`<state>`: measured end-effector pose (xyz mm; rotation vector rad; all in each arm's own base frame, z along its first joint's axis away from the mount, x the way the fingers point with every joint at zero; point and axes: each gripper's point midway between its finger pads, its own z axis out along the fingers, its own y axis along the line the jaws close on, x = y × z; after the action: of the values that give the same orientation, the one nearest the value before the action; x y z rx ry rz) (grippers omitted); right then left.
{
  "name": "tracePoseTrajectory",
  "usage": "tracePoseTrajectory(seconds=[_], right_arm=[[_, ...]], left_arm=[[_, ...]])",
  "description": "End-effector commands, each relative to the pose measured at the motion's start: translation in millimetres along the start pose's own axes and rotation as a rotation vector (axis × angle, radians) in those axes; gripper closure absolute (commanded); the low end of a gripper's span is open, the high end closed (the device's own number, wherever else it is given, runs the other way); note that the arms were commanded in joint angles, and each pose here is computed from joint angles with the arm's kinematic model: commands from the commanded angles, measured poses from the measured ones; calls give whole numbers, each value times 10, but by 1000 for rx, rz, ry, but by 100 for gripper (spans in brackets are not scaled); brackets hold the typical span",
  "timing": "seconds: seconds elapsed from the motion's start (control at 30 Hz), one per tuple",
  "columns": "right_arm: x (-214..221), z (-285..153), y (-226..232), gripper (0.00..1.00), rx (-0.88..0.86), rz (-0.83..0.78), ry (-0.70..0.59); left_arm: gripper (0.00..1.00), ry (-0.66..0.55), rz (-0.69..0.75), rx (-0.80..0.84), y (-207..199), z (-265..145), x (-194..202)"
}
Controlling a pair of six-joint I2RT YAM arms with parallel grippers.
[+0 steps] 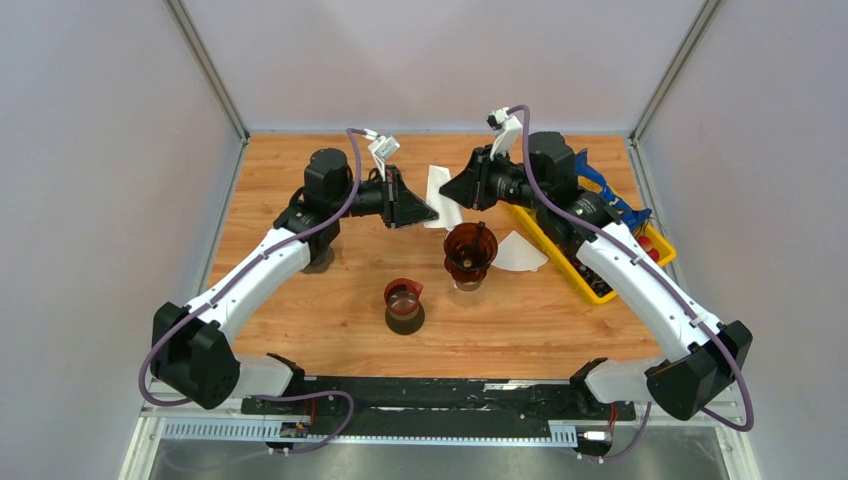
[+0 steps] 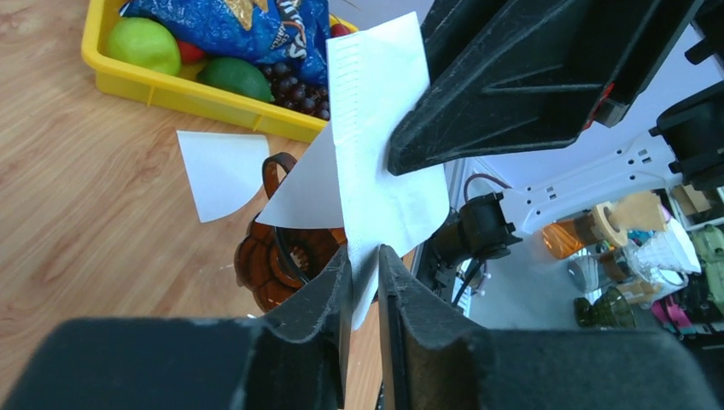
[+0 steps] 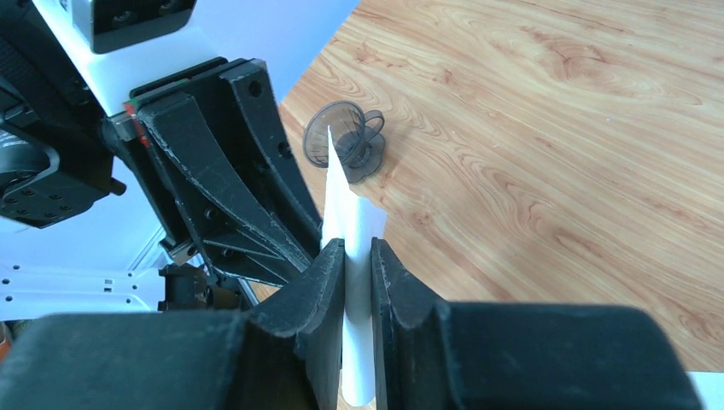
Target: Place the coffee filter in the dripper
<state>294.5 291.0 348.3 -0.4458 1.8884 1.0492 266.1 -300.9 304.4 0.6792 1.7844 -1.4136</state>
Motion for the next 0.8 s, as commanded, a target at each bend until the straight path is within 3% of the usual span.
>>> tracePoseTrajectory(seconds=[0.0,0.13,0.37,0.43,0.53,0.6,0.77], right_arm=[[-238,20,31,81,15,-29,-78],[-237,24,38,80,11,-28,-77],[-244,15,-8,77,36,-31,-87],[-244,3,-20,68,41,-45,-90],[-221,-35,-67,40,65,-64,-97],[-242,-109,-122,28,104,-79,-122],[-168,-306,-362,10,230,-115,-179]], left_arm=[[80,-10,50,4,-122,-7,-148],[98,3,41,-59,-21,-18,-105],[100,4,36,-79,-11,-37,-108],[100,0,40,-94,5,-49,-105],[100,1,43,-103,24,-58,-93],[100,-2,33,-118,53,-58,-88],[100,-30,26,-145,108,-45,-136]])
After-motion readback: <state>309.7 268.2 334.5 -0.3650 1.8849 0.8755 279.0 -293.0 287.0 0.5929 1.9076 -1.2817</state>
